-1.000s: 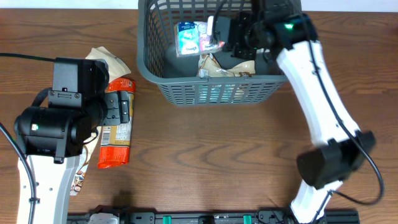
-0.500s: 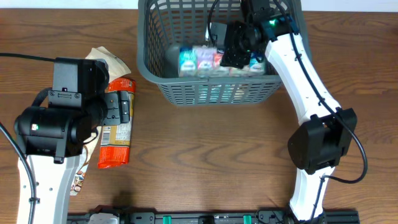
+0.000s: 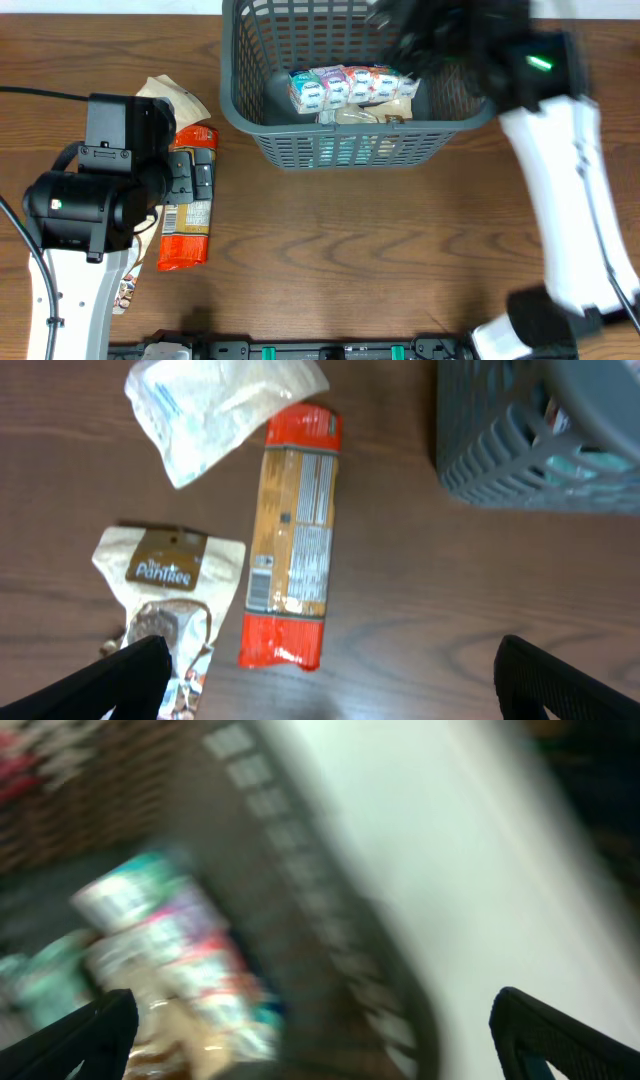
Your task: Pack container
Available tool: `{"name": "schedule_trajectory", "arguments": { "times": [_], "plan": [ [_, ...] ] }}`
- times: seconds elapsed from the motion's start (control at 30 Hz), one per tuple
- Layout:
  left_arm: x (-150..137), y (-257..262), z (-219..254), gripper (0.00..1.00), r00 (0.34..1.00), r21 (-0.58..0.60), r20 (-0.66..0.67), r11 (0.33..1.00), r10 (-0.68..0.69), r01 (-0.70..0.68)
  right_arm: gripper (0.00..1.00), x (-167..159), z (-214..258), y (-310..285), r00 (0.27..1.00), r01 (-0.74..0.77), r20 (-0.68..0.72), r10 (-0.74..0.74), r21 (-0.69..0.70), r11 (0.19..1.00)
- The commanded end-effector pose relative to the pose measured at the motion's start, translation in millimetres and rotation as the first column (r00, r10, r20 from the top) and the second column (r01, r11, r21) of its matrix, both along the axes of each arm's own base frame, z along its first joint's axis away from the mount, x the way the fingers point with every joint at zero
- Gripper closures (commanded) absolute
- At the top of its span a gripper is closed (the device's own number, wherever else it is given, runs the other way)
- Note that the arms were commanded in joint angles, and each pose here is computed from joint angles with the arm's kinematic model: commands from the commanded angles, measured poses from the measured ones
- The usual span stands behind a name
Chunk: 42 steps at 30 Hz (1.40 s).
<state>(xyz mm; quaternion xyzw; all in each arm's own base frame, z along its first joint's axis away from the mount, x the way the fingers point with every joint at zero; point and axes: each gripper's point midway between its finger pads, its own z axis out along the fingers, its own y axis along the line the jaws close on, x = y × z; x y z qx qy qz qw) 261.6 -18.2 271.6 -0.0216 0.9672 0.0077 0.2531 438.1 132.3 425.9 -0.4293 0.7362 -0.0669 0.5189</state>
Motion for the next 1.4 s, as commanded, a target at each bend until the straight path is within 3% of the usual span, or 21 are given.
{"name": "schedule_trajectory", "arguments": {
  "times": [0.0,0.1,0.2,0.43,0.63,0.97,1.2,1.37],
  "plan": [
    [-1.2,1.8,2.4,0.01,1.000,0.003,-0.028,1.000,0.010,-0.010,0.01,-19.0,48.7,-94.0,0.914,0.393,0.016,-0.406,0.217,0.894],
    [1.0,8.9,5.1,0.01,0.997,0.028,-0.074,0.999,0.035,-0.033,0.01,-43.3,54.6,-161.9,0.803,0.577,-0.066,-0.592,0.335,0.745],
    [8.1,24.2,6.2,0.01,0.990,0.091,-0.117,0.994,0.076,-0.065,0.01,-68.3,26.7,-223.3,0.654,0.746,-0.241,-0.717,0.364,0.558],
    [39.9,45.2,13.7,0.01,0.995,0.086,-0.026,0.992,0.095,-0.092,0.01,-73.2,-68.7,-261.1,0.494,0.867,-0.524,-0.694,0.241,0.436],
    [40.6,45.0,-4.6,0.01,0.998,0.037,-0.067,0.999,-0.016,0.019,0.01,-66.7,-149.6,-262.9,0.409,0.897,-0.631,-0.659,0.146,0.417],
    [42.3,47.7,-80.5,0.01,0.987,0.027,-0.160,0.999,-0.017,0.021,0.01,-82.3,-256.3,-251.0,0.299,0.913,-0.750,-0.590,0.045,0.406],
    [53.6,40.9,-111.9,0.01,0.976,0.017,-0.176,0.991,-0.129,0.134,0.01,-92.0,-289.6,-246.8,0.267,0.914,-0.773,-0.576,0.013,0.406],
    [59.8,39.5,-153.4,0.01,0.946,-0.017,-0.290,0.989,-0.148,0.149,0.01,-93.8,-293.2,-246.0,0.261,0.913,-0.776,-0.574,0.007,0.407]
  ]
}}
